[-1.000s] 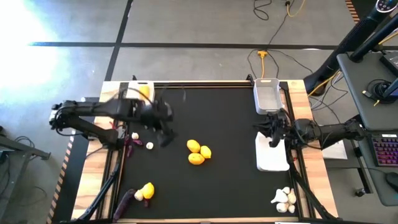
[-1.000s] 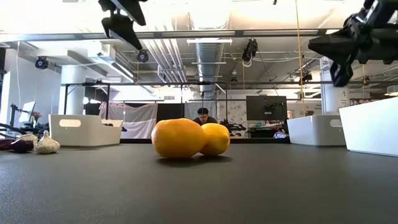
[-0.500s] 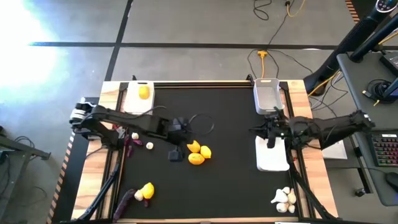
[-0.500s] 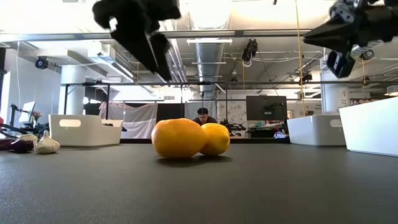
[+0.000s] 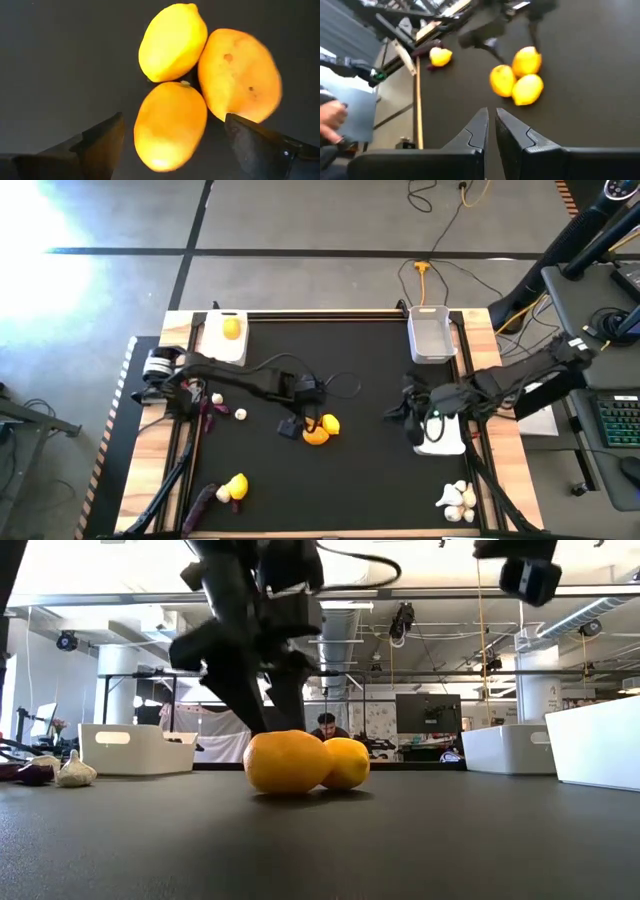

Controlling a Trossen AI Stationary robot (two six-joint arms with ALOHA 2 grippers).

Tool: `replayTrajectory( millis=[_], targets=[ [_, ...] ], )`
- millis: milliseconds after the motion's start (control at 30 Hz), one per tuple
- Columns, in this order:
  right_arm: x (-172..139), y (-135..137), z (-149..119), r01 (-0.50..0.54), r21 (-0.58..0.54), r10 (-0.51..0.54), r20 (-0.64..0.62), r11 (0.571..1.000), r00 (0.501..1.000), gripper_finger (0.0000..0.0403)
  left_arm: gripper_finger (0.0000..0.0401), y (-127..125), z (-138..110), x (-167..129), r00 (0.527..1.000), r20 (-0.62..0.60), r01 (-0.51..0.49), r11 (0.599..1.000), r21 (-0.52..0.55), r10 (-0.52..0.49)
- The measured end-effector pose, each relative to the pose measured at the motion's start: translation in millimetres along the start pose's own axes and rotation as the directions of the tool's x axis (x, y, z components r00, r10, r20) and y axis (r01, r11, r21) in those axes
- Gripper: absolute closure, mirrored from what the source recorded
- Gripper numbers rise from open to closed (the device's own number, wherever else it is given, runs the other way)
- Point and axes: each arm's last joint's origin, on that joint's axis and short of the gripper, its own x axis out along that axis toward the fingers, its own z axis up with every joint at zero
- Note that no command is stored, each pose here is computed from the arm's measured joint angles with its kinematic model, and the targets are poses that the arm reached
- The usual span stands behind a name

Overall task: Sort produce into baskets
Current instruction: Put the top center yellow lemon into the left white bin

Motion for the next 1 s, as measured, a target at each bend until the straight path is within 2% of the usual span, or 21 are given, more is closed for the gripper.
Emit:
replayTrajectory(
  millis=[233,500,633,800,900,1000],
  targets=[
    [21.6,33.1,1.3,-0.014,-0.034,0.012,-0.066,0.999,0.998,0.0376,0.0077,1.8,-4.1,17.9,0.999,-0.043,0.019,0.998,0.063,-0.016],
    [46.0,52.2,2.5,0.003,-0.057,-0.009,-0.107,0.998,0.994,0.0376,0.0083,1.9,-5.3,30.4,0.998,-0.057,0.027,0.997,0.072,-0.023],
    [49.6,59.6,4.7,0.015,-0.073,-0.025,-0.131,0.997,0.991,0.0376,0.0107,1.6,-6.9,35.8,0.997,-0.072,0.035,0.998,0.051,-0.031],
    [47.0,63.8,9.1,0.055,-0.108,-0.073,-0.169,0.993,0.983,0.0376,0.016,1.9,-6.8,34.2,0.997,-0.071,0.028,1.0,0.014,-0.027],
    [43.2,66.0,12.9,0.062,-0.122,-0.083,-0.176,0.991,0.981,0.0376,0.0183,2.6,-7.2,24.9,0.997,-0.071,0.023,0.999,-0.028,-0.025],
    [37.9,68.1,17.2,0.056,-0.123,-0.077,-0.171,0.991,0.982,0.0376,0.0187,1.9,-7.3,3.4,0.998,-0.059,0.015,0.997,-0.082,-0.02]
  ],
)
